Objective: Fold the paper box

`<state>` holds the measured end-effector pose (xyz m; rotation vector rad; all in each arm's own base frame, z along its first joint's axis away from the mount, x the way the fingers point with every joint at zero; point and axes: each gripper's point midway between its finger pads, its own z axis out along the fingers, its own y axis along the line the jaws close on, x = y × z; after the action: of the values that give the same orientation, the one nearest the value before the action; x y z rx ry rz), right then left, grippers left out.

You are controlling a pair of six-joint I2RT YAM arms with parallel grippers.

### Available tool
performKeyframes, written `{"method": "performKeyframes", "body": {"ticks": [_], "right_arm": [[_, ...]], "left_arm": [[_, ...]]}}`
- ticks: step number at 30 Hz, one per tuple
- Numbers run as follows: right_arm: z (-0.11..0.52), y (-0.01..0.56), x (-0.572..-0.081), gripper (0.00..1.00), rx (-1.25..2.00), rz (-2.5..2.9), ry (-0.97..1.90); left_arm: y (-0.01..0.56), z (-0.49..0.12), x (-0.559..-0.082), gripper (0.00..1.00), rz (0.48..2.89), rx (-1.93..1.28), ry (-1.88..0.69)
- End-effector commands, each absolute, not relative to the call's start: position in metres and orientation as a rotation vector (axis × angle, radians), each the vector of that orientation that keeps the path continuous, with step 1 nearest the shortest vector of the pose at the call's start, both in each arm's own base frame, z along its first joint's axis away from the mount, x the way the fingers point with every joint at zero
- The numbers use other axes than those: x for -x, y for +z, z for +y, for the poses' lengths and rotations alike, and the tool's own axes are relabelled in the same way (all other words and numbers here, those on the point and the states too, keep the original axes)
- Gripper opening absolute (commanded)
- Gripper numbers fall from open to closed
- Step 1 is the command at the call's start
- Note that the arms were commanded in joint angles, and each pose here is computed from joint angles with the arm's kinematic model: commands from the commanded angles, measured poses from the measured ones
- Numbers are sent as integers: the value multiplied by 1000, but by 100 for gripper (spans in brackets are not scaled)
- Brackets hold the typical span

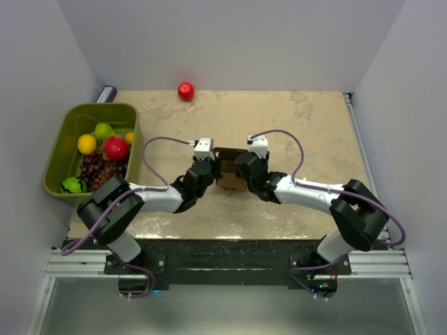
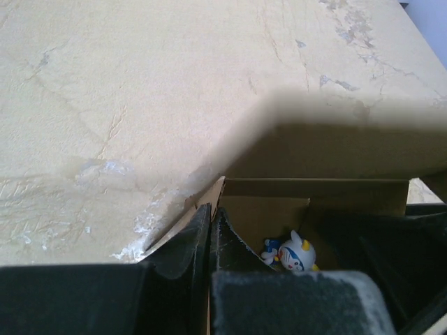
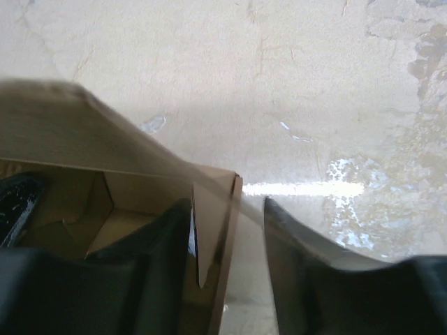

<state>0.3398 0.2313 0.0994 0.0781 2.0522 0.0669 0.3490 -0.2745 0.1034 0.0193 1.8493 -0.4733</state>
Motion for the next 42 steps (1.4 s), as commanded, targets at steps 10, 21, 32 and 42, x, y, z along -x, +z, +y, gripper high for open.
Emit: {"method": "performKeyframes", "body": {"ticks": [10,21,32,42], "right_arm": [[236,157,-284,84,156,2109,319],[246,257,-257,83,181,1941,625],[281,236,-288,77,53,2002,648],[285,178,-292,73,30,2141,567]], "left_arm": [[30,-233,-299,0,2007,-131,-154],[22,-233,-285,0,1998,-176,-141],[20,-238,-268,0,1985,-240,-153],[48,-239,-263,25,1948,-227,-210]]}}
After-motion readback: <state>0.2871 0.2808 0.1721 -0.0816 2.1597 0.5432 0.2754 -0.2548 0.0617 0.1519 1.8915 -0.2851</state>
